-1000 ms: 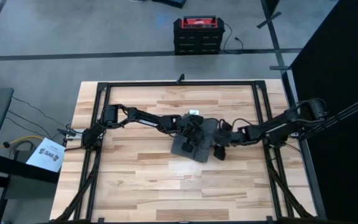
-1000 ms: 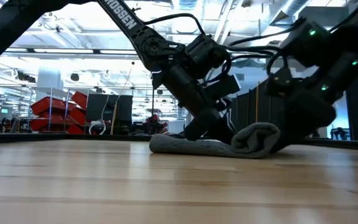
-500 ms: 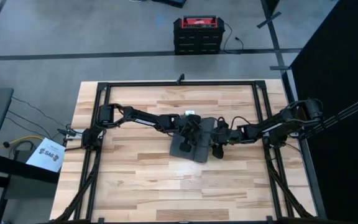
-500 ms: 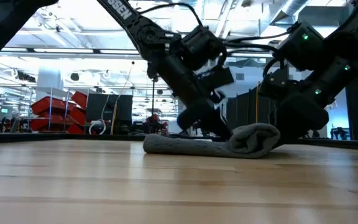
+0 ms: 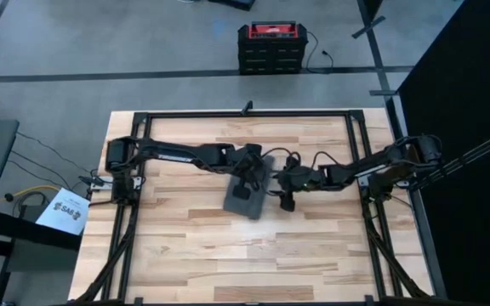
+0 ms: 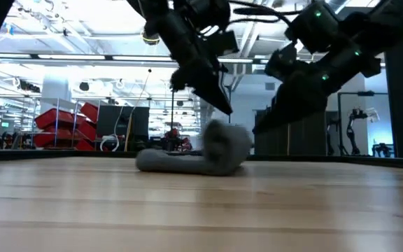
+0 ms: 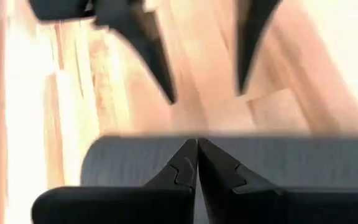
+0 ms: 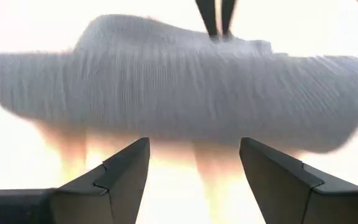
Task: Roll towel
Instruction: Roll the gray towel
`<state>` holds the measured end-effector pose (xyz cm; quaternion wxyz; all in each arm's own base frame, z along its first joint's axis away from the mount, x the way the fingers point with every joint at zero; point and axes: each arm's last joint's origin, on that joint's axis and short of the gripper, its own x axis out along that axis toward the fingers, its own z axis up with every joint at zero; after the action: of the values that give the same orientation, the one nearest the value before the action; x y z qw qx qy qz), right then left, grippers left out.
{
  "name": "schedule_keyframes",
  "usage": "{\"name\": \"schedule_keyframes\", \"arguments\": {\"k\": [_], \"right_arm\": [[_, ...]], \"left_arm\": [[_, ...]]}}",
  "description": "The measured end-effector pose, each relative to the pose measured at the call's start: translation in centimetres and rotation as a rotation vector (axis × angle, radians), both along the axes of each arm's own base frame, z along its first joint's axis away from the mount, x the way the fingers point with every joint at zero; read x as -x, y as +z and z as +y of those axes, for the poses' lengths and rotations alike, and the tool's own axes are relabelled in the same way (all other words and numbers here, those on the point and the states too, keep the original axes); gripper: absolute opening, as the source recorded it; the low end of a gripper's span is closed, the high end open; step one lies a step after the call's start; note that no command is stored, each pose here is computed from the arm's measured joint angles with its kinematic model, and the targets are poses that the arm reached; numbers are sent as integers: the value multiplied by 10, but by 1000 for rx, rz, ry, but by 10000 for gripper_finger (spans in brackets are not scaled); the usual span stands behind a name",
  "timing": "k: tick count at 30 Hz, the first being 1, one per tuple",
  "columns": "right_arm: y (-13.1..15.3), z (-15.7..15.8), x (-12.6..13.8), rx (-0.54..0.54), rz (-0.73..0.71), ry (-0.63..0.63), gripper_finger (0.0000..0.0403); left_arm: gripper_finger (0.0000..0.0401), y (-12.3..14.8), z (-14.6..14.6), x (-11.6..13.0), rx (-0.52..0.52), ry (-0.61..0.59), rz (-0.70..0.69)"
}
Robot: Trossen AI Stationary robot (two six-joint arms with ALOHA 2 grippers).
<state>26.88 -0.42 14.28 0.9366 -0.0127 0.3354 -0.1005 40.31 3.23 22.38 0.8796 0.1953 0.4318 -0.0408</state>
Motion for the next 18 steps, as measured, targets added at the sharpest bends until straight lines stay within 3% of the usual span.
{"name": "schedule_keyframes", "arguments": {"k": [8, 15, 18], "right_arm": [[-17, -4, -1, 3, 78, -11, 240], [-27, -4, -12, -2, 37, -15, 240], [-30, -4, -17, -2, 50, -15, 240]], "left_arm": [[0, -1, -17, 1, 15, -27, 18], [0, -40, -18, 14, 59, 8, 29], [0, -44, -17, 21, 58, 47, 49]]}}
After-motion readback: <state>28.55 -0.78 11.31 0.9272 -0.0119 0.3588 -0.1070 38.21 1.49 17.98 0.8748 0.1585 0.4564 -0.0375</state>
